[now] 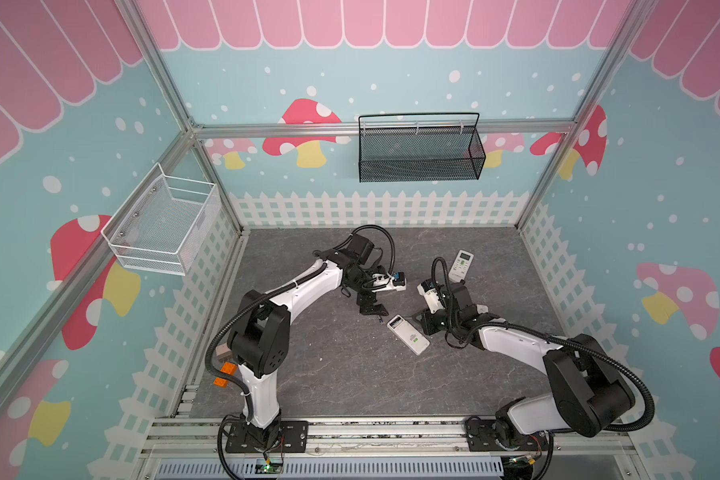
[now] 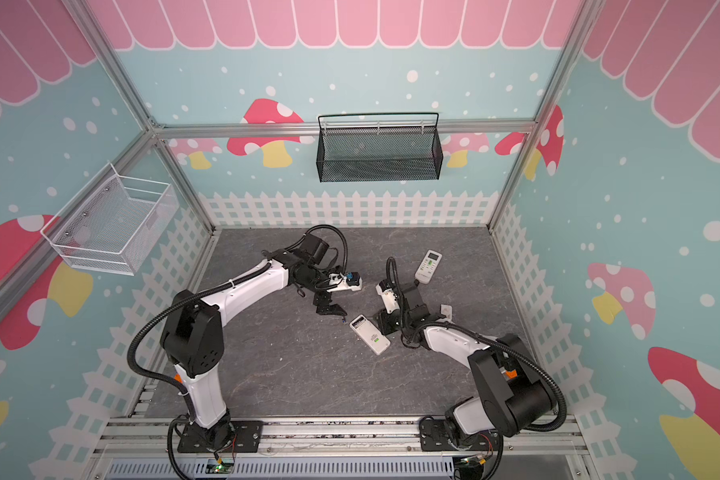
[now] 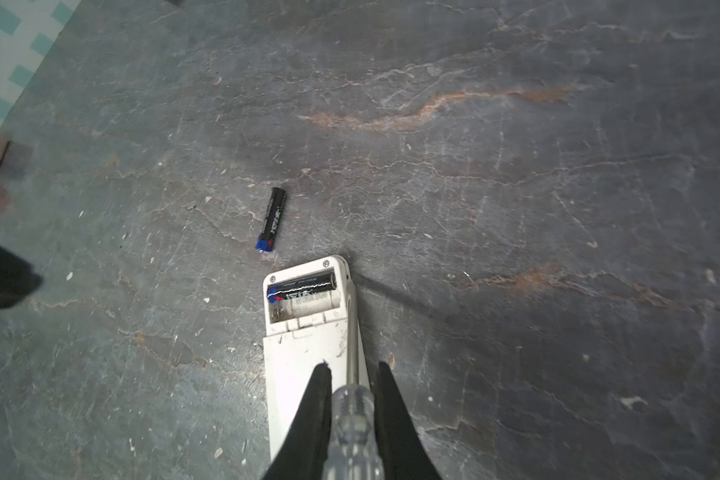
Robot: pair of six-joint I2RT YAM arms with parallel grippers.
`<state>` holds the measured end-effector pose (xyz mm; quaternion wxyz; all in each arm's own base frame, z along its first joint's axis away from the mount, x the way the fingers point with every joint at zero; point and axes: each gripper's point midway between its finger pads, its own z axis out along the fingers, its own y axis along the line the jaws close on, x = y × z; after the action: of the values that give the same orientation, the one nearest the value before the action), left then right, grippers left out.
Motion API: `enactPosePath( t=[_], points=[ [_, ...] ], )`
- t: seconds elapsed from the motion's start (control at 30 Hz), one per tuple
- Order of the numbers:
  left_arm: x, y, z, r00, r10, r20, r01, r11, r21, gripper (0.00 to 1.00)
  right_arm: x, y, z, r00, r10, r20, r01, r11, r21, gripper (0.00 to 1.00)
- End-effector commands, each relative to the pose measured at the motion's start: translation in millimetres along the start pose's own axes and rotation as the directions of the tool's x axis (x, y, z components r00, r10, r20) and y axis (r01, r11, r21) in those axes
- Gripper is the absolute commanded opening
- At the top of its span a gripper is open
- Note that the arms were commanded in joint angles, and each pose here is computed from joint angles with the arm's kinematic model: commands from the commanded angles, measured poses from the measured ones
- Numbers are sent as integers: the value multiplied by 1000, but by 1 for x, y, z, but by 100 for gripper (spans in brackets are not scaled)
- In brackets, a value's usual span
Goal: Unload the batteries from the remote control
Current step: 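Regrasp the remote with the left gripper while the right gripper aims the screwdriver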
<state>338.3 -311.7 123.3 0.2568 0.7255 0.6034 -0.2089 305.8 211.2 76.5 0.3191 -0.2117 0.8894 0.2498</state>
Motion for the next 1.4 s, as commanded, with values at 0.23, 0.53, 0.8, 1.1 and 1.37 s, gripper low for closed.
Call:
enactPosePath(
  t=[0.23,0.53,0.8,1.1,1.37],
  points=[
    [7,-36,40,961,278,-3,-271,939,211,96,-6,29,-23,965,-258,55,263,956,-127,0],
    [28,-53,60,963,254,-87,-223,938,265,88,2,55,-62,762,-590,268,630,771,-92,0],
    [39,-48,76,953,242,-179,-197,951,236,82,14,46,-53,586,-774,238,799,601,-13,0],
    [50,-46,85,943,264,-205,-219,951,219,75,28,51,-32,492,-843,215,868,495,-45,0],
    [58,-53,88,939,275,-209,-223,945,239,66,30,53,-18,449,-868,211,891,454,-31,0]
  ],
)
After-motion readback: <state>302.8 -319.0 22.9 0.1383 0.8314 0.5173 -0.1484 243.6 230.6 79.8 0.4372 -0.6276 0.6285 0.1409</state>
